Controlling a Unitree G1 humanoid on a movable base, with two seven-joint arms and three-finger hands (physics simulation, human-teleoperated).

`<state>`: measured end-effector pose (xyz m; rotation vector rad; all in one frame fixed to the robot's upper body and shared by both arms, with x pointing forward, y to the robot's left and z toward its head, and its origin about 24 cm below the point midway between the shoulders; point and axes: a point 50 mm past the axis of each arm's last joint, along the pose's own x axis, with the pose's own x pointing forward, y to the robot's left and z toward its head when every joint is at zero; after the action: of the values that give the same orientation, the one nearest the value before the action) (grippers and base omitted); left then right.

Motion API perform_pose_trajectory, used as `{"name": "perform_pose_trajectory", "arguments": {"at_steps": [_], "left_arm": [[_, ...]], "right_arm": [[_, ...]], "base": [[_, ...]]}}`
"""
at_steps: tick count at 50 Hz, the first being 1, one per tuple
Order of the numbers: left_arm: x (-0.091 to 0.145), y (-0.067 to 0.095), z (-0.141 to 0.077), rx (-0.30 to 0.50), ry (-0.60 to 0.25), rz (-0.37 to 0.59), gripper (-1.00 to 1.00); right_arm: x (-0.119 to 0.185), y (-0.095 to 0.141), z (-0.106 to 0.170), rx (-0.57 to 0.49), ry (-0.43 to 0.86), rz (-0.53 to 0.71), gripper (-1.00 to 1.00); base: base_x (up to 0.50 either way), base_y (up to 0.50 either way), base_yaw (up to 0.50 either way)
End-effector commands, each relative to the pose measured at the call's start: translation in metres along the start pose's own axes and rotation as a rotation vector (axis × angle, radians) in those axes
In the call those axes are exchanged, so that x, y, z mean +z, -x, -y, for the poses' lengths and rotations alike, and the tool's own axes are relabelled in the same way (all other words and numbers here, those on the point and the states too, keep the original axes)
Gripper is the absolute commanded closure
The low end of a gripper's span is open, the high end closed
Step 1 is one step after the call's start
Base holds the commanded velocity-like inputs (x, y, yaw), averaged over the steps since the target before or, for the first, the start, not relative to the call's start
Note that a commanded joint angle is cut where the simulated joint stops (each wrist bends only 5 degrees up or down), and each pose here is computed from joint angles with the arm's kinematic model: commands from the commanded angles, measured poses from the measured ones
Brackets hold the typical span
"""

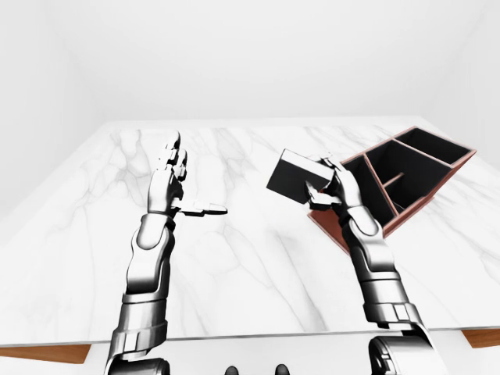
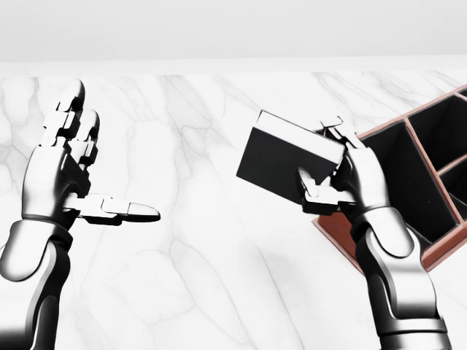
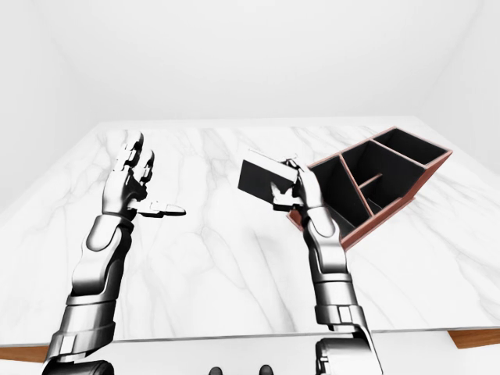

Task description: Pick up the book and place it in the left compartment of the caddy.

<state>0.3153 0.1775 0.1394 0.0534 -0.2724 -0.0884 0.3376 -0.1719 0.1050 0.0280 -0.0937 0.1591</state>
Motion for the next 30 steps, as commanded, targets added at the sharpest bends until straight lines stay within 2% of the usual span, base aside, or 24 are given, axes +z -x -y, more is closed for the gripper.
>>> {"name": "perform_pose_trajectory", "arguments": {"at_steps": [1, 15, 30], "left_arm": [[0.000, 0.000, -0.001, 0.001, 0.002, 0.000, -1.00], [0.001, 0.000, 0.000, -0.001, -0.002, 0.004, -1.00], [0.002, 0.002, 0.002, -0.005, -0.001, 0.011, -1.00]], "right_arm": [[0.059, 0.016, 0.011, -0.047, 0.002, 0.263, 1.00], [0.080, 0.045, 0.051, -0.158, 0.014, 0.353, 1.00], [0.080, 0.065, 0.078, -0.250, 0.035, 0.348, 1.00]], "base": [[0.00, 0.00, 0.00], [0.00, 0.00, 0.00], [0.00, 0.00, 0.00]]}}
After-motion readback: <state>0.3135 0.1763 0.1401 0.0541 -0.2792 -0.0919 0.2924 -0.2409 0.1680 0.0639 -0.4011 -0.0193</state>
